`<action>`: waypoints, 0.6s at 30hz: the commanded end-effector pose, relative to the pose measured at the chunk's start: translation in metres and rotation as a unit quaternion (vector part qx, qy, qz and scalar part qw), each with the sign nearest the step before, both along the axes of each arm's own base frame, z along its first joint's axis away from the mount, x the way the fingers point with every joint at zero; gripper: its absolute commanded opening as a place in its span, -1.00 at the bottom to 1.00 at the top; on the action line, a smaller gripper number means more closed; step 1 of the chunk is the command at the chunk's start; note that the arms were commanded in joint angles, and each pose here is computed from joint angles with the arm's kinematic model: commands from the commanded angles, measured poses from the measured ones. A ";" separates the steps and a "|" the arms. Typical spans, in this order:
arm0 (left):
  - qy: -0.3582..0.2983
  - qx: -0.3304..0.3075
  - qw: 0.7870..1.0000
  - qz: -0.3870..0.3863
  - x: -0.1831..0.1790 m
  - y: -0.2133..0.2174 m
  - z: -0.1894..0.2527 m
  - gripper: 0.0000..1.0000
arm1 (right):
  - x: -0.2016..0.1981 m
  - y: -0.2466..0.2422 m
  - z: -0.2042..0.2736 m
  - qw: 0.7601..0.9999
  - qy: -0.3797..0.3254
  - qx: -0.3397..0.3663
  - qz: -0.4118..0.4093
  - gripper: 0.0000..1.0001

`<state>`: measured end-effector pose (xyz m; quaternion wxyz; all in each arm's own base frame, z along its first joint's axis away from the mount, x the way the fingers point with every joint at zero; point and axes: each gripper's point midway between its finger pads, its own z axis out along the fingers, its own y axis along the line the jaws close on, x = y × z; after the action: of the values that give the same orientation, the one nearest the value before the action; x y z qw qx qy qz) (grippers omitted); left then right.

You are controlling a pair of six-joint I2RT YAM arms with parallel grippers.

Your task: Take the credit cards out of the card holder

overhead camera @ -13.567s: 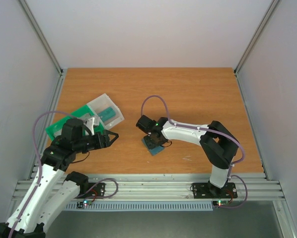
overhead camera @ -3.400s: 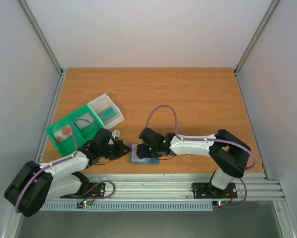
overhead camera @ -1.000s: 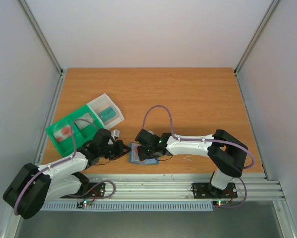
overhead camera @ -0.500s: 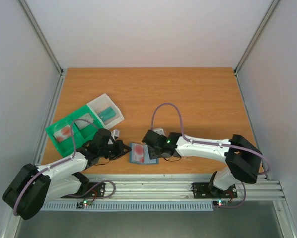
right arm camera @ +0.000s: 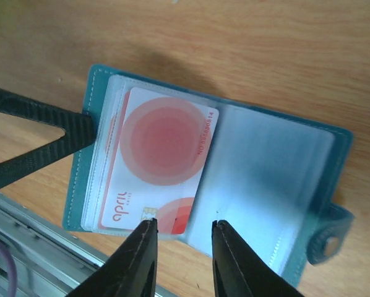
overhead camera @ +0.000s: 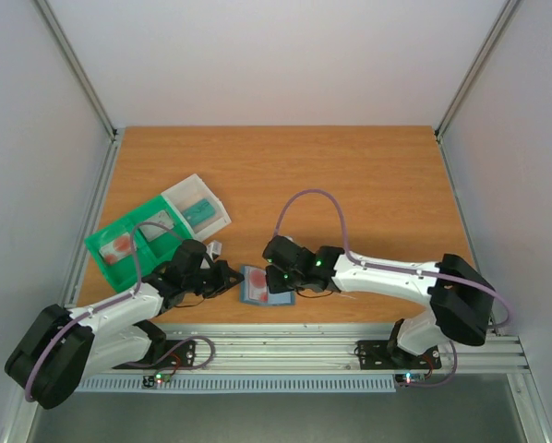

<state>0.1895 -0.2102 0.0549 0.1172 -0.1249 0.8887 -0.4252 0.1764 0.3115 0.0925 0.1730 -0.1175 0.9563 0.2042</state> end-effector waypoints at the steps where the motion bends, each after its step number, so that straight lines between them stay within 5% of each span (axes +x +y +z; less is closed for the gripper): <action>1: -0.014 -0.009 1.000 0.002 0.003 -0.002 0.006 -0.92 | -0.004 0.027 -0.008 0.999 0.024 0.035 0.023 -0.50; 13: -0.021 0.038 0.999 0.025 0.004 0.014 0.013 -0.16 | -0.004 0.026 -0.046 0.997 0.068 0.030 0.013 -0.71; 18: -0.021 0.032 0.999 0.015 0.004 0.010 0.013 -0.19 | -0.001 0.023 -0.054 0.996 0.083 0.043 0.001 -0.72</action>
<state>0.1884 -0.1965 0.0606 0.1354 -0.1364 0.8990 -0.3934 0.1715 0.3315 0.0444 0.1076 -0.1124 0.9597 0.2339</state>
